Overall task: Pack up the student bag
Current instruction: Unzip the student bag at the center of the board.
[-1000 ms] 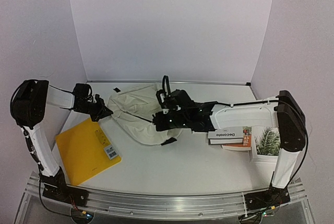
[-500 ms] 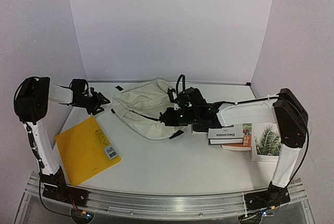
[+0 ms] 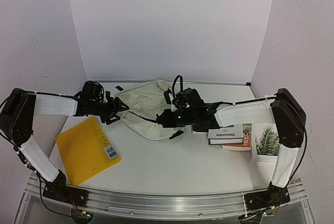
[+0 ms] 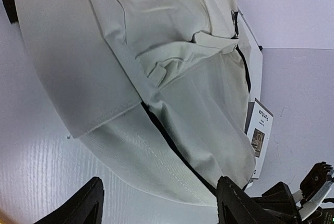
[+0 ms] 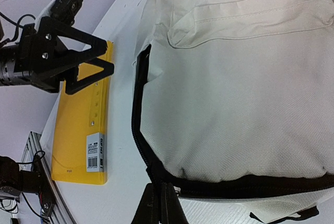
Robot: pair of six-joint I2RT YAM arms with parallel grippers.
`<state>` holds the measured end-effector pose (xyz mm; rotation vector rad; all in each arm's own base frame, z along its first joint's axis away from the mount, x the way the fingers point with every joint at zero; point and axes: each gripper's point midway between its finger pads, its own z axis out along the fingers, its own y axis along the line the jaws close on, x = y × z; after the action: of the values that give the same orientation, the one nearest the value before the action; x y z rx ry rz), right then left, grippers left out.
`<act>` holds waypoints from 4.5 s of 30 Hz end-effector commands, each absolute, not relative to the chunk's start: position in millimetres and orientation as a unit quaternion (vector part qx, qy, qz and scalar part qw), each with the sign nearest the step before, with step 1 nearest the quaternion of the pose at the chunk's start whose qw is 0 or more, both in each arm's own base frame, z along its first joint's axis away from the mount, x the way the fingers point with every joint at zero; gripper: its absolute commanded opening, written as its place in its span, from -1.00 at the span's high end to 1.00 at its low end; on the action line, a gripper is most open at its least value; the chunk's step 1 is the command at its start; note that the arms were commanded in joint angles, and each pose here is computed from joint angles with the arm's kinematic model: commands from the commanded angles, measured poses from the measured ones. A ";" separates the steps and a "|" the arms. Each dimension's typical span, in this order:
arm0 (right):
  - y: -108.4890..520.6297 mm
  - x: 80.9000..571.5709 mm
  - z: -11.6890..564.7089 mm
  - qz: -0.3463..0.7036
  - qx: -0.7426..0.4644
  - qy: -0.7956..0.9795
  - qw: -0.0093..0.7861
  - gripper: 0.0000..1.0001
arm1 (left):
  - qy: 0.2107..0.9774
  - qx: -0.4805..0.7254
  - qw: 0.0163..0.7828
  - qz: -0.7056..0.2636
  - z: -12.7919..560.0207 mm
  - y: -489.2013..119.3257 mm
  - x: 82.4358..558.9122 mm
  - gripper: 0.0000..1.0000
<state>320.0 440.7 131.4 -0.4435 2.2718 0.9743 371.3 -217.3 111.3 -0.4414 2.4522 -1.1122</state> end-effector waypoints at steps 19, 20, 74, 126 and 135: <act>459.4 311.3 134.2 0.379 -0.200 0.845 0.320 1.00 | 0.870 -0.157 0.173 -0.435 115.0 -282.3 376.8 -0.44; 459.7 311.5 133.6 0.379 -0.200 0.845 0.320 1.00 | 0.871 -0.155 0.170 -0.435 113.0 -284.6 378.3 -0.42; 411.8 344.2 168.1 0.384 -0.140 0.864 0.296 1.00 | 0.828 0.160 0.316 -0.435 235.1 -268.5 322.9 -0.51; 372.3 384.5 140.5 0.343 -0.052 0.880 0.324 1.00 | 0.860 0.243 0.251 -0.373 169.3 -343.8 300.3 1.00; 337.1 402.3 115.8 0.316 -0.020 0.893 0.320 1.00 | 0.858 0.238 0.270 -0.367 193.1 -328.2 289.2 1.00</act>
<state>382.4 360.4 119.1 -0.1262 2.3741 0.9036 305.0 -339.3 167.7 0.6420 2.3475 -0.9767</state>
